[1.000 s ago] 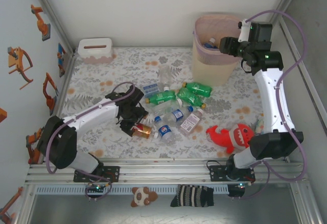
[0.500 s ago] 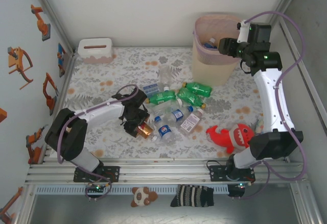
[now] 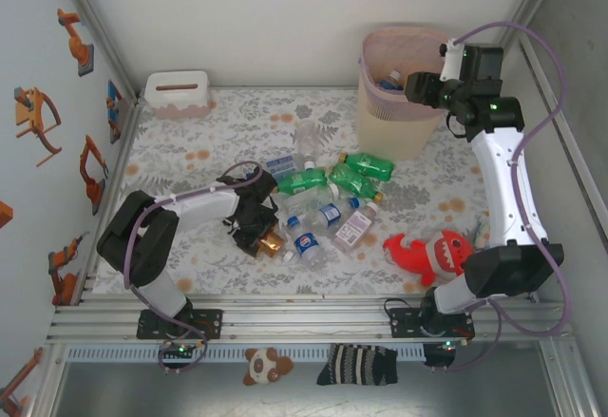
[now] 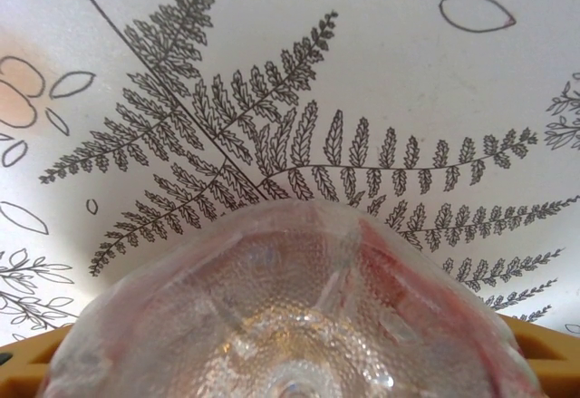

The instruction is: Put the plastic bottles in the bin

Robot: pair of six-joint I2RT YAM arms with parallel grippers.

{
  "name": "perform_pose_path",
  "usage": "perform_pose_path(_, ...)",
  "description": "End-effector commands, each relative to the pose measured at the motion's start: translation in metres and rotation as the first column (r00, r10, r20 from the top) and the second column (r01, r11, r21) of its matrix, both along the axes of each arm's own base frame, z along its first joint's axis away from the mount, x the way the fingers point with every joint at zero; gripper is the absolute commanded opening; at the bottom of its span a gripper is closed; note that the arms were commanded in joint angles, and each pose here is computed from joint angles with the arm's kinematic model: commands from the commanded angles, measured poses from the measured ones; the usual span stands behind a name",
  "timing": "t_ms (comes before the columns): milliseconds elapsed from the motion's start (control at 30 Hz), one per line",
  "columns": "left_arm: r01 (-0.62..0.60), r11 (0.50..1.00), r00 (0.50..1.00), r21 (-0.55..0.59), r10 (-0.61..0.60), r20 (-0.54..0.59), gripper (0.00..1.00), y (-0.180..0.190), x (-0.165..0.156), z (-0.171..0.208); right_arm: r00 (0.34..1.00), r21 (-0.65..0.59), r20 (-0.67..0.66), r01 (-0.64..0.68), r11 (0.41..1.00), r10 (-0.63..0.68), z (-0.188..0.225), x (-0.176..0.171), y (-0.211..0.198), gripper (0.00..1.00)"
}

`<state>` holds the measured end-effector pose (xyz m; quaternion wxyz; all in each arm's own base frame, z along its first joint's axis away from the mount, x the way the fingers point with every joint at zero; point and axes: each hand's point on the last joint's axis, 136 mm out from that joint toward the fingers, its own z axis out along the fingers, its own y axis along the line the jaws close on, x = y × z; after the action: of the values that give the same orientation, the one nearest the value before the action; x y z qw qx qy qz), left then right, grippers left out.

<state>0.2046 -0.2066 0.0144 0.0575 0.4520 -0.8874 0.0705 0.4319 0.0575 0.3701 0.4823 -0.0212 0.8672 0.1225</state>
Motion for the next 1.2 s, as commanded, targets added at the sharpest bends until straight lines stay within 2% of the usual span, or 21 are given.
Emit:
perform_pose_path(0,-0.004,1.0,1.0,-0.002,0.004,0.004,0.6,0.001,-0.001,0.007,0.999,-0.001,0.037,-0.012,1.0,0.012,0.015,-0.012,0.002,0.7)
perform_pose_path(167,0.013,1.0,0.998,0.009,-0.014,0.061,0.58,0.006,0.005,0.026,0.999,0.009,0.04,-0.02,1.0,0.019,0.017,-0.016,0.004,0.7)
perform_pose_path(300,0.07,0.997,0.978,0.012,-0.071,0.196,0.57,0.007,0.024,0.056,0.998,0.03,0.053,-0.041,0.999,0.039,0.022,-0.021,0.008,0.7)
perform_pose_path(400,0.128,0.992,0.935,-0.009,-0.118,0.334,0.58,0.003,0.042,0.083,0.994,0.054,0.072,-0.084,0.995,0.08,0.025,-0.026,0.016,0.7)
perform_pose_path(500,0.214,0.976,0.85,-0.037,-0.167,0.5,0.58,-0.007,0.06,0.117,0.983,0.101,0.102,-0.163,0.981,0.153,0.029,-0.032,0.031,0.7)
perform_pose_path(600,0.31,0.95,0.726,-0.036,-0.212,0.655,0.58,-0.015,0.074,0.156,0.963,0.156,0.138,-0.251,0.955,0.231,0.034,-0.04,0.047,0.7)
perform_pose_path(700,0.393,0.919,0.578,-0.013,-0.236,0.781,0.58,-0.022,0.083,0.197,0.93,0.207,0.179,-0.354,0.912,0.321,0.042,-0.05,0.065,0.7)
perform_pose_path(867,0.496,0.868,0.3,0.033,-0.206,0.931,0.56,-0.03,0.087,0.268,0.858,0.25,0.247,-0.506,0.826,0.451,0.056,-0.073,0.093,0.7)
perform_pose_path(1033,0.579,0.808,0.023,0.108,-0.149,0.989,0.55,-0.037,0.078,0.332,0.756,0.251,0.317,-0.649,0.718,0.573,0.067,-0.101,0.124,0.7)
perform_pose_path(1100,0.625,0.766,-0.089,0.153,-0.125,0.988,0.55,-0.044,0.071,0.354,0.701,0.24,0.345,-0.709,0.663,0.624,0.071,-0.114,0.139,0.7)
perform_pose_path(1167,0.679,0.703,-0.212,0.212,-0.09,0.973,0.55,-0.055,0.059,0.378,0.636,0.232,0.369,-0.769,0.595,0.678,0.075,-0.129,0.155,0.7)
